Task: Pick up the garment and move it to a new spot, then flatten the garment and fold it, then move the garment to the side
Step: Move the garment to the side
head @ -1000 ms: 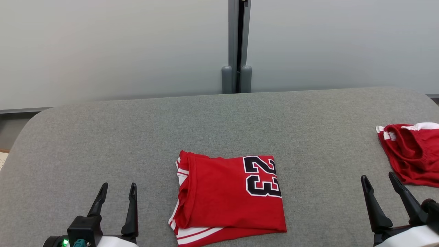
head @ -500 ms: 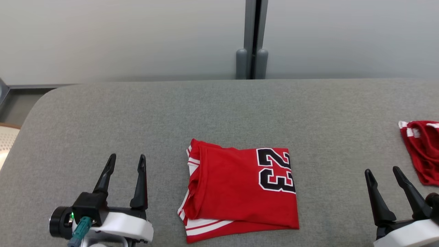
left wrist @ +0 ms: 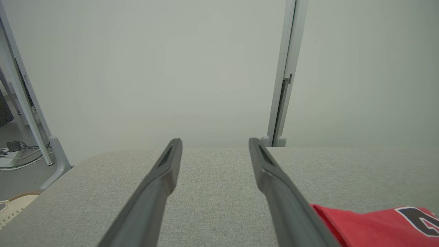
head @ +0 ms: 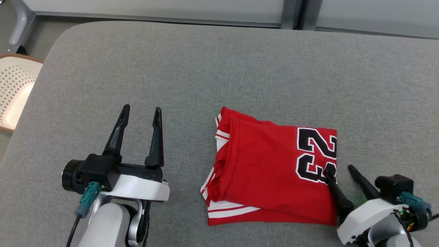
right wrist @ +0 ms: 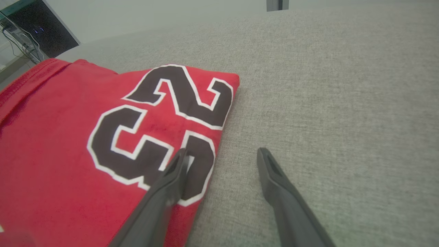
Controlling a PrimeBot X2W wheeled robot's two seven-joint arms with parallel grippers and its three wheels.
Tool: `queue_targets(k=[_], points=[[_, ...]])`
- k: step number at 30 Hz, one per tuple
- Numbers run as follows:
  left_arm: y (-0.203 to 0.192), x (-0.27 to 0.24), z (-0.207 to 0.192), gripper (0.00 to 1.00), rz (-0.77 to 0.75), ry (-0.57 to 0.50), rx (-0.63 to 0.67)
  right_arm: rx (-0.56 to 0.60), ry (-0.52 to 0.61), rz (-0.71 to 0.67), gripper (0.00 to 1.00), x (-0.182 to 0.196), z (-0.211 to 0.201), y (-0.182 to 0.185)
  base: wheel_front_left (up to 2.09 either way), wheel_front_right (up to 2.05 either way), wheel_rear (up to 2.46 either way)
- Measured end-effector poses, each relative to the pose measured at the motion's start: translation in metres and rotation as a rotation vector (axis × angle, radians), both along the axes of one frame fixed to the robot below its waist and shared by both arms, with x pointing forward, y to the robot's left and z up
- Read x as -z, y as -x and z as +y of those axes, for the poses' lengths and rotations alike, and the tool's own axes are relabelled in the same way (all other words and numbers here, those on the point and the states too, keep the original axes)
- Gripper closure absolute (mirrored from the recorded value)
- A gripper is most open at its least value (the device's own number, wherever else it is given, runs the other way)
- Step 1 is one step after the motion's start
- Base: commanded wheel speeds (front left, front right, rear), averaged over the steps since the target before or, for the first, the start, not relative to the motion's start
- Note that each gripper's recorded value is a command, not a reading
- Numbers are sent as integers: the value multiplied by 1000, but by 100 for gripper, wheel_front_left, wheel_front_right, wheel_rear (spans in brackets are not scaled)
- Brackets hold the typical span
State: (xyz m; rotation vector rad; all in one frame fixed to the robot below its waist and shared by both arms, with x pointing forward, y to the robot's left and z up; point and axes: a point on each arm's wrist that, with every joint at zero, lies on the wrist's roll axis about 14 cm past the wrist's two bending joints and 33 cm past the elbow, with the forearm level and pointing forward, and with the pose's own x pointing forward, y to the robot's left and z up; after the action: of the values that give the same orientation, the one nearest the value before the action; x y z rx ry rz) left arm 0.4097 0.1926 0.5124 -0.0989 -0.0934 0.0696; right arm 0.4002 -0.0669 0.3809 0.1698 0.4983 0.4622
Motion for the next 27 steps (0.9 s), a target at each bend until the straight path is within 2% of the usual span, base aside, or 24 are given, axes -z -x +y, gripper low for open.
queue_targets(k=[3, 4, 5, 6, 7, 12, 17, 21, 27], points=[[-2, 4, 6, 0, 10, -5, -20, -40, -9, 57, 0, 18, 16, -2, 0, 0, 0], [-2, 4, 8, 0, 11, -10, -25, -45, -17, 68, 16, 21, 20, -3, 0, 0, 0], [-3, 5, 9, 0, 12, -14, -30, -51, -19, 72, 67, 23, 22, -6, 0, 0, 0], [-3, 6, 10, 0, 15, -24, -31, -55, -19, 72, 67, 24, 23, -7, 0, 0, 0], [-4, 6, 10, 0, 14, -26, -33, -57, -24, 70, 100, 23, 24, -9, 0, 0, 0], [-8, 2, 7, 0, -2, -37, -21, -64, -30, 60, 100, 20, 24, -7, 0, 0, 0], [-14, -3, -8, 0, -24, -47, 31, -39, 1, 34, 100, 14, 5, -4, 0, 0, 0], [-24, -6, -27, 0, -44, -51, 92, 24, 47, 21, 100, 10, -28, -1, 0, 0, 0], [-40, -10, -78, 0, -74, -38, 249, 179, 136, -3, 100, 1, -101, 9, 0, 0, 0]])
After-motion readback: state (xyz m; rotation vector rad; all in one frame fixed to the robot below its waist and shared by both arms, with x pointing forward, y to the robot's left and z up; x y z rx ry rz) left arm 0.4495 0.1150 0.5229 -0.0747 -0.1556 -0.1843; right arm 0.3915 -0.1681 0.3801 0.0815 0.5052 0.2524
